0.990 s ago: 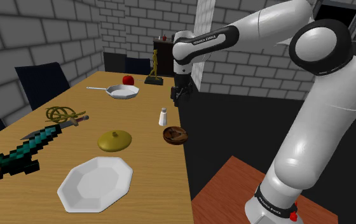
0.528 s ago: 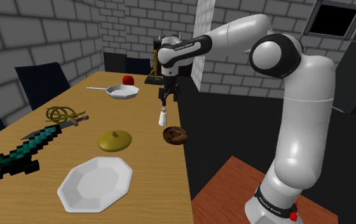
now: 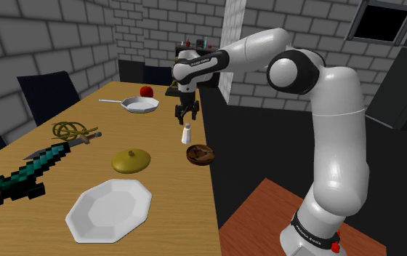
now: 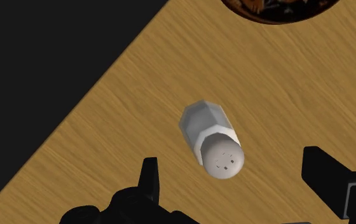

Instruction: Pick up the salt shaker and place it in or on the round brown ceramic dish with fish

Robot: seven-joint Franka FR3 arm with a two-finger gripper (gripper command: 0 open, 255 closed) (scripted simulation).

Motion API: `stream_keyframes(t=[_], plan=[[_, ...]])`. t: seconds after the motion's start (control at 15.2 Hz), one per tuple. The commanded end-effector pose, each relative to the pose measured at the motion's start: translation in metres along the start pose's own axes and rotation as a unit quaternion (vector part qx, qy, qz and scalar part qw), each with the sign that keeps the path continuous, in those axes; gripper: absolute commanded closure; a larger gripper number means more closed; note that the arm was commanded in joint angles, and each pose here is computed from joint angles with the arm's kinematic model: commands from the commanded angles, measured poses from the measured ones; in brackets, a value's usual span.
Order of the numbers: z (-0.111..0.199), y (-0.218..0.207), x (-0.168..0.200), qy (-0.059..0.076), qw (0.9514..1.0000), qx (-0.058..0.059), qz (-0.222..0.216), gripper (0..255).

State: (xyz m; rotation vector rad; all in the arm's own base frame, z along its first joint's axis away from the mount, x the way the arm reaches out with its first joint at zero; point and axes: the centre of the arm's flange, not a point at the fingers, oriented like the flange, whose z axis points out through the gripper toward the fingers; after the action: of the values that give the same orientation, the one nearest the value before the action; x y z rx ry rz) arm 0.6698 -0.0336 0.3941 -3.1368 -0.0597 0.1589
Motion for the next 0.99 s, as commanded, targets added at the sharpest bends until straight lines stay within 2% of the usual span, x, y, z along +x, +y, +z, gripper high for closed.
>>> stream_keyframes(t=[0.0, 0.13, 0.59, 0.66, 0.92], plan=[[0.0109, 0.0008, 0.0007, 0.0, 1.0, 0.0, 0.0, 0], [0.0192, 0.0008, 0.0007, 0.0, 1.0, 0.0, 0.0, 0], [0.0192, 0.0008, 0.0007, 0.0, 1.0, 0.0, 0.0, 0], [0.0192, 0.0008, 0.0007, 0.0, 1.0, 0.0, 0.0, 255], [0.0192, 0.0008, 0.0008, 0.0, 1.0, 0.0, 0.0, 255]])
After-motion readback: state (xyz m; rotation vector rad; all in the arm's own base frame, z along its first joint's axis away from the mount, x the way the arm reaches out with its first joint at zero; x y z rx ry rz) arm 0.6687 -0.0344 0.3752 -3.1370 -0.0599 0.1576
